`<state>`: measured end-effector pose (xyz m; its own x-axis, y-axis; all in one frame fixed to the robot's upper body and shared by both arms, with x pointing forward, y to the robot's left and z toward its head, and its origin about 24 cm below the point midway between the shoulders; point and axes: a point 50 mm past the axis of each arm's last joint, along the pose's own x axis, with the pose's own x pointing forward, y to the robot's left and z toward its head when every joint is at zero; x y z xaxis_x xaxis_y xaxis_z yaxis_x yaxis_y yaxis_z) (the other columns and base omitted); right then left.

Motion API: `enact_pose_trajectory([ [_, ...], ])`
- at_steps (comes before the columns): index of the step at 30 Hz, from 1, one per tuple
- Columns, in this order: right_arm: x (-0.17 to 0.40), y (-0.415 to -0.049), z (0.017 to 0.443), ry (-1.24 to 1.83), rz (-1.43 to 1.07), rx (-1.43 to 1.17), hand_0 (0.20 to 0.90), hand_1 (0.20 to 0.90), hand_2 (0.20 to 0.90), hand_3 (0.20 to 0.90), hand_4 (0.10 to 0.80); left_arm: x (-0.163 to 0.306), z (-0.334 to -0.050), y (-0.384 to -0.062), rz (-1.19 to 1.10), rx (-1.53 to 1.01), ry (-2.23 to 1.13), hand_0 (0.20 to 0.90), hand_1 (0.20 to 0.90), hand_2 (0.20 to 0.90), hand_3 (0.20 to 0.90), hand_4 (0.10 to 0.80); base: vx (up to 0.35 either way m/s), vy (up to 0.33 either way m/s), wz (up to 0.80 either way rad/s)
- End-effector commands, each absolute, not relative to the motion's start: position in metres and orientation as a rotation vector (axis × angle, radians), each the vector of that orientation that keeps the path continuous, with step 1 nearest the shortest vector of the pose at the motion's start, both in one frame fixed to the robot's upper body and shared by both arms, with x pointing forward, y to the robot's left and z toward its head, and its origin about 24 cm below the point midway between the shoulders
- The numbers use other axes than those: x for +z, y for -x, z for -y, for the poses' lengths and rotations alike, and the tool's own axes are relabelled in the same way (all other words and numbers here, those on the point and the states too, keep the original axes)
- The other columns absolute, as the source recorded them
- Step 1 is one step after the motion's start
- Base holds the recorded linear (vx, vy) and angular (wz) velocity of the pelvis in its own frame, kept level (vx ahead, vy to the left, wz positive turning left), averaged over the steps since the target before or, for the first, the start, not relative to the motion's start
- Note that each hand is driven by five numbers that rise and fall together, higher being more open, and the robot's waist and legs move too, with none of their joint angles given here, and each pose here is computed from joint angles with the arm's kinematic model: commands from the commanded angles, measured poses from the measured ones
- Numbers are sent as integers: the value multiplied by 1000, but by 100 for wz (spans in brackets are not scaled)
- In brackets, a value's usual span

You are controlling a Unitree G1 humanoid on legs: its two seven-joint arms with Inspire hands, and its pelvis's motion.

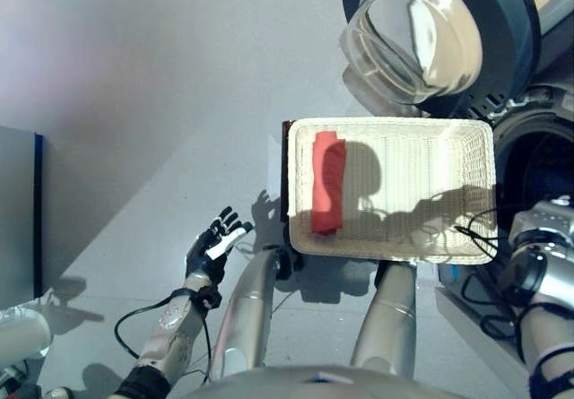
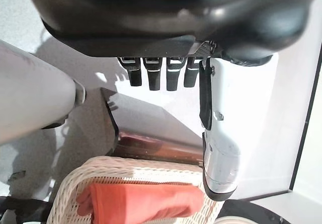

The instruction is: Pick up the clothes and place them into the washing machine

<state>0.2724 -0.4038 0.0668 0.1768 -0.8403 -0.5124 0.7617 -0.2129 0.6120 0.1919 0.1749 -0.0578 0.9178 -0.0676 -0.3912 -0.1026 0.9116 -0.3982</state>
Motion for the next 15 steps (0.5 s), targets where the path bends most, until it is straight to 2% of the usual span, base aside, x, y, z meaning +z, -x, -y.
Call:
enact_pose_trajectory([
  [1, 60, -277, 393, -821, 93, -1364, 900, 900, 900, 900, 800, -39, -200, -189, -292, 64, 400, 900, 900, 900, 900, 800, 4, -1, 7],
  [2, 60, -278, 392, -821, 91, -1362, 900, 900, 900, 900, 800, -39, -201, -189, -292, 67, 399, 900, 900, 900, 900, 800, -1, -11, 10],
  [7, 26, -301, 315, -567, -22, -1057, 900, 900, 900, 900, 800, -38, -213, -185, -268, 138, 401, 900, 900, 900, 900, 800, 40, -18, 5],
  [15, 12, -308, 225, -106, -87, -643, 900, 900, 900, 900, 800, -35, -220, -188, -218, 220, 362, 900, 900, 900, 900, 800, -2, -12, 1],
])
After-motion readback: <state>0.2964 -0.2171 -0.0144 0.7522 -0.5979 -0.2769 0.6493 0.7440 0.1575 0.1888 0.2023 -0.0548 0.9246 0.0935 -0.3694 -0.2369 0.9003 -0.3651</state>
